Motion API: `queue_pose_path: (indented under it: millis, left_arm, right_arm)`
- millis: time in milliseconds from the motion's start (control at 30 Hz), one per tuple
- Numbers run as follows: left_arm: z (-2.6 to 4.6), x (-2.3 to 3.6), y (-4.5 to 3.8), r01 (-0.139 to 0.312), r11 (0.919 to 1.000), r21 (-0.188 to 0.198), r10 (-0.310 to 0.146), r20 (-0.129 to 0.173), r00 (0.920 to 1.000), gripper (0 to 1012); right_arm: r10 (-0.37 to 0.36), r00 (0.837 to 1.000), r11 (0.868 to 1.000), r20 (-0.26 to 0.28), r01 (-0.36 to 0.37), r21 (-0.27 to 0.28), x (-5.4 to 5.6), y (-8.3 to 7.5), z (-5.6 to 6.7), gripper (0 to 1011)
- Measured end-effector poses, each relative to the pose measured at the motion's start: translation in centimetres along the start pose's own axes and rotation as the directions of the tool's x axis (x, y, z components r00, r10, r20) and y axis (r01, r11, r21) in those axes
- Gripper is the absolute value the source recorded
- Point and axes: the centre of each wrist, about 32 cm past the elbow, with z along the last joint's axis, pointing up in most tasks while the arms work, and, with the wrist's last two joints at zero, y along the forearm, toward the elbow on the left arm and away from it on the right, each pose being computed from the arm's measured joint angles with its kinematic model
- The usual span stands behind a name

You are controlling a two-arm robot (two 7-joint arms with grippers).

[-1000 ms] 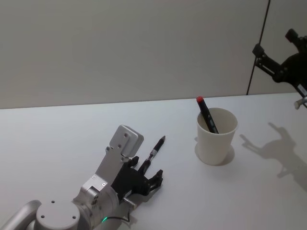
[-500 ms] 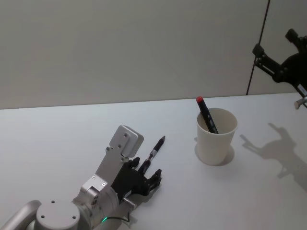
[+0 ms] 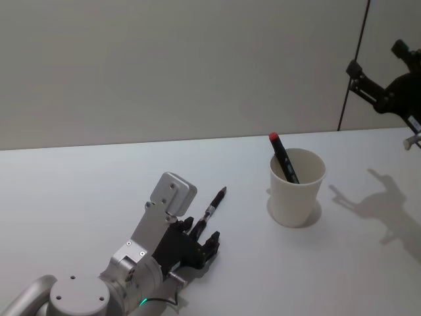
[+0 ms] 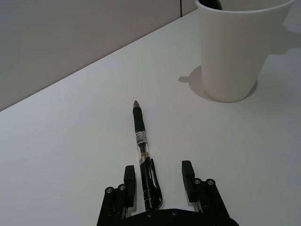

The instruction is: Place the pen into the pen holder.

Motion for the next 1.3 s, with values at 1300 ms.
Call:
queue_pose_path:
  millis: [1300]
  left_arm:
    - [-0.01, 0.00, 0.00, 0.000, 1.0000, 0.001, 0.000, 0.000, 1.0000, 296]
  right_arm:
    - [0.000, 1.000, 1.000, 0.000, 0.000, 0.000, 0.00, 0.00, 0.00, 1002]
